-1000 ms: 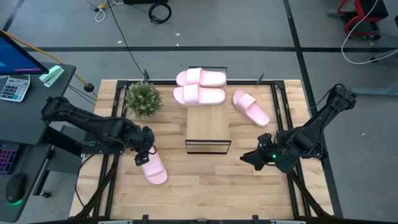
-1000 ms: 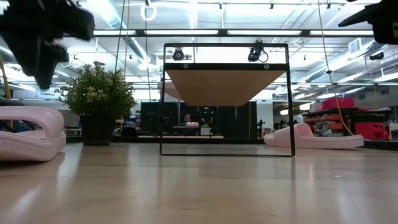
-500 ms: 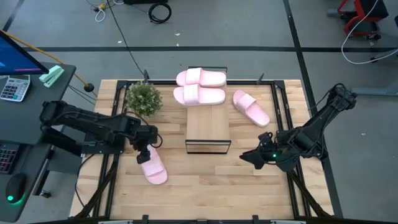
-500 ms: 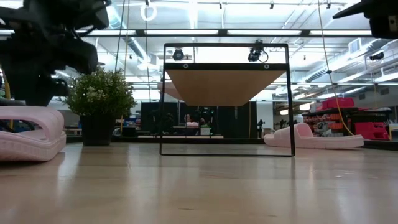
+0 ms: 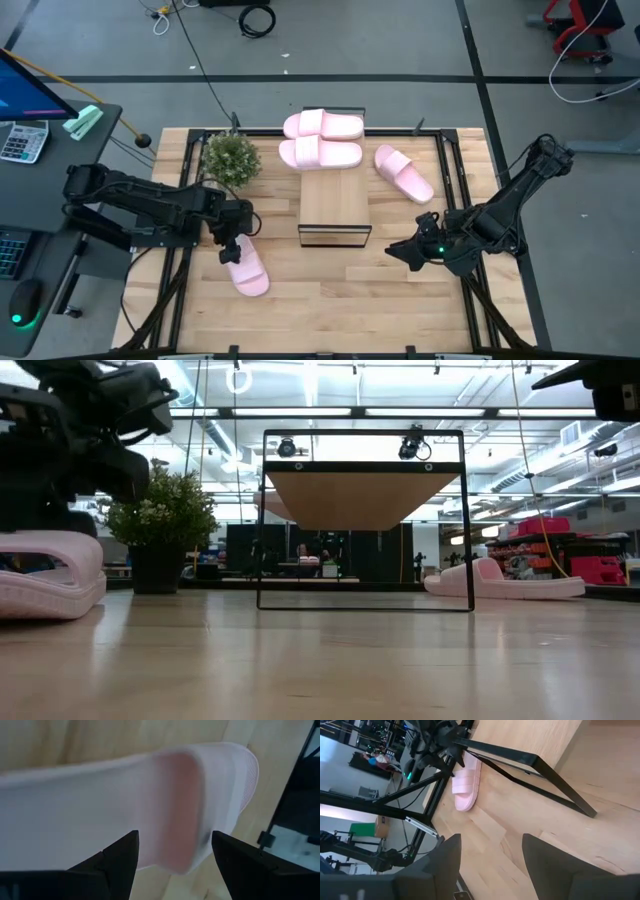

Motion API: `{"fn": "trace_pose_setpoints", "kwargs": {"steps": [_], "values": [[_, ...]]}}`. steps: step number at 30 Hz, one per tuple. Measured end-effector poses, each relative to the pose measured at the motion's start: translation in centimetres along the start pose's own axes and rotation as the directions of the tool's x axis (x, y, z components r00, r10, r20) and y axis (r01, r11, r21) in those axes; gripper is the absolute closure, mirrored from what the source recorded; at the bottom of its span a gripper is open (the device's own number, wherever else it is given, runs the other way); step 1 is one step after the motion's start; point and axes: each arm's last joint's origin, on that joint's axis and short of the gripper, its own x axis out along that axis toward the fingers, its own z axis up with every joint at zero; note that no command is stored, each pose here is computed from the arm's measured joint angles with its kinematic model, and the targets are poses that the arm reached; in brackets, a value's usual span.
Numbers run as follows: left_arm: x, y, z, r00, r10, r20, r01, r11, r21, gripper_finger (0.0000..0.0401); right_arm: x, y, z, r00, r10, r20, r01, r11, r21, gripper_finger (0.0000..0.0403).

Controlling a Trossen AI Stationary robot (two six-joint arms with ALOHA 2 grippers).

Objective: Pick and place slides into the shelf
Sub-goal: Put the pink slide on the shelf

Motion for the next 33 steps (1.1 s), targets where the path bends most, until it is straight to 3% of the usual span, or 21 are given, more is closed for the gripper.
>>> {"fn": "trace_pose_setpoints", "kwargs": {"steps": [7, 11, 15, 20, 33], "values": [[1.4, 0.4, -0.1, 0.984, -0.177, 0.033, 0.178, 0.983, -0.047, 0.0159, 0.0, 0.0, 0.0, 1.0, 0.001, 0.0, -0.001, 1.0, 0.002, 0.0186], [1.4, 0.0, 0.3, 0.969, -0.241, 0.055, 0.243, 0.969, -0.031, 0.0187, 0.0, 0.0, 0.0, 1.0, 0.001, 0.0, -0.001, 1.0, 0.009, 0.0186], [1.3, -0.2, 0.6, 0.96, -0.271, 0.067, 0.272, 0.962, -0.008, 0.0254, 0.0, 0.0, 0.0, 1.0, 0.001, 0.0, -0.001, 1.0, 0.01, 0.0186], [1.3, -0.2, 0.6, 0.959, -0.275, 0.067, 0.276, 0.961, -0.003, 0.0378, 0.0, 0.0, 0.0, 1.0, 0.001, 0.0, -0.001, 1.0, 0.01, 0.0186], [0.5, -2.4, 1.5, 0.906, -0.39, 0.165, 0.393, 0.919, 0.012, 0.0382, 0.0, 0.0, 0.0, 1.0, 0.0, 0.0, 0.0, 1.0, 0.01, 0.0186]]}}
